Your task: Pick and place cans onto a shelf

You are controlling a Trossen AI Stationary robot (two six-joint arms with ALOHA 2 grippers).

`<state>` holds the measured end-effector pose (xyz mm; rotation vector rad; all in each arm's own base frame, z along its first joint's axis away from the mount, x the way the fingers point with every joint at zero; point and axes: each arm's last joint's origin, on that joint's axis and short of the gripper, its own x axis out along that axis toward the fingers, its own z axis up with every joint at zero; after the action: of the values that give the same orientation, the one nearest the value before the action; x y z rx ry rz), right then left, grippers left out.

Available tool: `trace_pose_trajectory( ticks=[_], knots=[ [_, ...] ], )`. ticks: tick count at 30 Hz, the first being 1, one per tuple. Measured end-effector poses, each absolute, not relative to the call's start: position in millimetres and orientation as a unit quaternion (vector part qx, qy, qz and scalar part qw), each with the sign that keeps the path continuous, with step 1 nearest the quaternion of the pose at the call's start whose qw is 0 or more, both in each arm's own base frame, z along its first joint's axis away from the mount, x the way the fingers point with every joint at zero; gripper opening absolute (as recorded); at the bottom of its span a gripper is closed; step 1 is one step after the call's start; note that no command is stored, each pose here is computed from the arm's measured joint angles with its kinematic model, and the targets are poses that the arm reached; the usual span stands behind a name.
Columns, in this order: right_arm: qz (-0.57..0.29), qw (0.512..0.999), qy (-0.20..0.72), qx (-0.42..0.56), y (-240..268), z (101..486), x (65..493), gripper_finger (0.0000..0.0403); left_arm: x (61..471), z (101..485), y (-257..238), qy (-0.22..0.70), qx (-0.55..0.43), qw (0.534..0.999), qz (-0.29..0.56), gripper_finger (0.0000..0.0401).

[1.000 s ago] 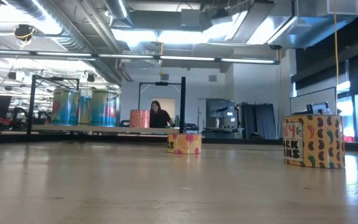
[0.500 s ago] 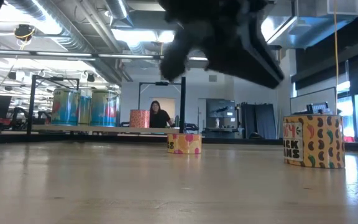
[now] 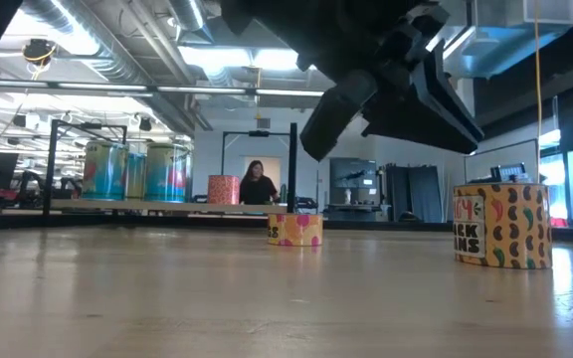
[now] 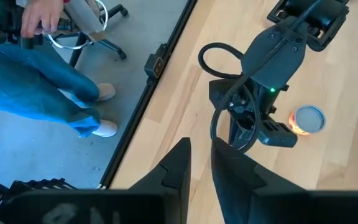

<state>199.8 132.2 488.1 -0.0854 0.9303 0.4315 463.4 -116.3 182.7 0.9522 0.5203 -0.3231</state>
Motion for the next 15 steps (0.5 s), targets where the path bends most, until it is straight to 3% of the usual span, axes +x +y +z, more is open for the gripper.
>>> trace_pose_trajectory(
  ticks=[15],
  knots=[
    [0.206, 0.870, 0.445, -0.041, 132.2, 488.1, 199.8, 0.0066, 464.3, 181.8, -111.6, 0.242, 0.440, 0.846, -0.179, 0.0055]
  ],
)
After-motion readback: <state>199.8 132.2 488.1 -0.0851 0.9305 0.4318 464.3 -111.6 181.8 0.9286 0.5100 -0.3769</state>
